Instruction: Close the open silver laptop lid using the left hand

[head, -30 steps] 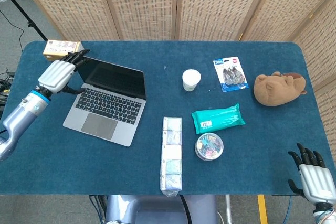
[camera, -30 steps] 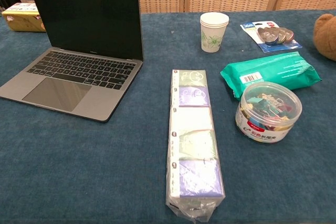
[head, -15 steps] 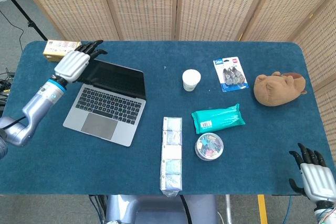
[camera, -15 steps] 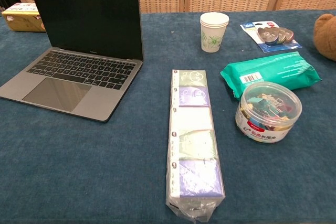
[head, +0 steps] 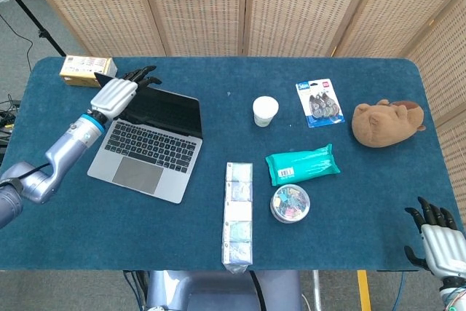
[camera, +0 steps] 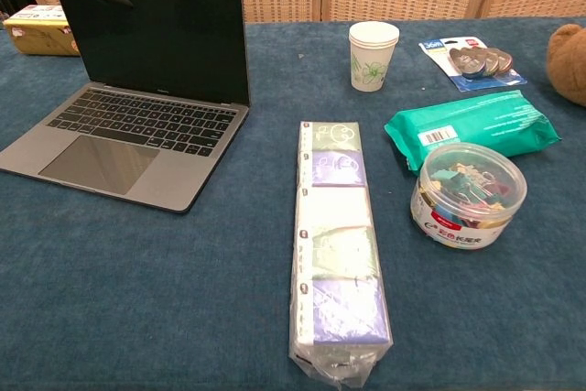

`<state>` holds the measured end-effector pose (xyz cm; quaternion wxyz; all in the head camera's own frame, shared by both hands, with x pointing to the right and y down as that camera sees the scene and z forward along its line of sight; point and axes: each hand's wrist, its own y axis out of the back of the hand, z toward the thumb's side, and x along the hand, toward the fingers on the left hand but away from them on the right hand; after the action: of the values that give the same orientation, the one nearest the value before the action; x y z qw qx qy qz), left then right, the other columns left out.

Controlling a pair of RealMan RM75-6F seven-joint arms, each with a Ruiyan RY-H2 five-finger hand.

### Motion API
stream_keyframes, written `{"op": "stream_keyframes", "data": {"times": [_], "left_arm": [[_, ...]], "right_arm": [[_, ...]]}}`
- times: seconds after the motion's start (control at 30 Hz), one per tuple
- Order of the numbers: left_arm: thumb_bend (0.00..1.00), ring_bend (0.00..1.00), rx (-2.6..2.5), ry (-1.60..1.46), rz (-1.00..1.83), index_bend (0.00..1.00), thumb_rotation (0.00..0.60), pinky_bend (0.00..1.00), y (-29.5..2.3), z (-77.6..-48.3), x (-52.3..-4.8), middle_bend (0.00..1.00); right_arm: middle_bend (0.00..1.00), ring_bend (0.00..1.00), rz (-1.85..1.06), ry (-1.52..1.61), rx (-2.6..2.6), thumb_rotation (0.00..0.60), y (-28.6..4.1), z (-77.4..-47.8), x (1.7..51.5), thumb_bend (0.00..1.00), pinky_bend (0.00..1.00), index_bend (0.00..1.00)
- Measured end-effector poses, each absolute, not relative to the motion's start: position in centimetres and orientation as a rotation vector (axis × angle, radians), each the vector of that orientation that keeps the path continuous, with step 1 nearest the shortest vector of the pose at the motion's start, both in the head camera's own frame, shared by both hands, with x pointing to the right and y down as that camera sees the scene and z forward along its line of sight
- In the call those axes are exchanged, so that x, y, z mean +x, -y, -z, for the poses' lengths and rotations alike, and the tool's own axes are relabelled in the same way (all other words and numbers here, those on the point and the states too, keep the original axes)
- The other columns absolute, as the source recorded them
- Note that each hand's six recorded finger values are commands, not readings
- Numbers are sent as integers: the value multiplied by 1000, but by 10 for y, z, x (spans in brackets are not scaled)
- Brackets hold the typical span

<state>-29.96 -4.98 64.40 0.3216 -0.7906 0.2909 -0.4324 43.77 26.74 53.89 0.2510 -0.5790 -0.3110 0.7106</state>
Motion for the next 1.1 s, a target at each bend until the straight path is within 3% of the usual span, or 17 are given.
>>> {"op": "stream_keyframes", "data": {"times": [1.1], "left_arm": [[193, 108, -2196, -628, 1271, 230, 600, 142, -22, -595, -299, 39]], "right_arm": [[0, 0, -1909, 808, -1594, 600, -273, -538, 428, 375, 0, 166]]}}
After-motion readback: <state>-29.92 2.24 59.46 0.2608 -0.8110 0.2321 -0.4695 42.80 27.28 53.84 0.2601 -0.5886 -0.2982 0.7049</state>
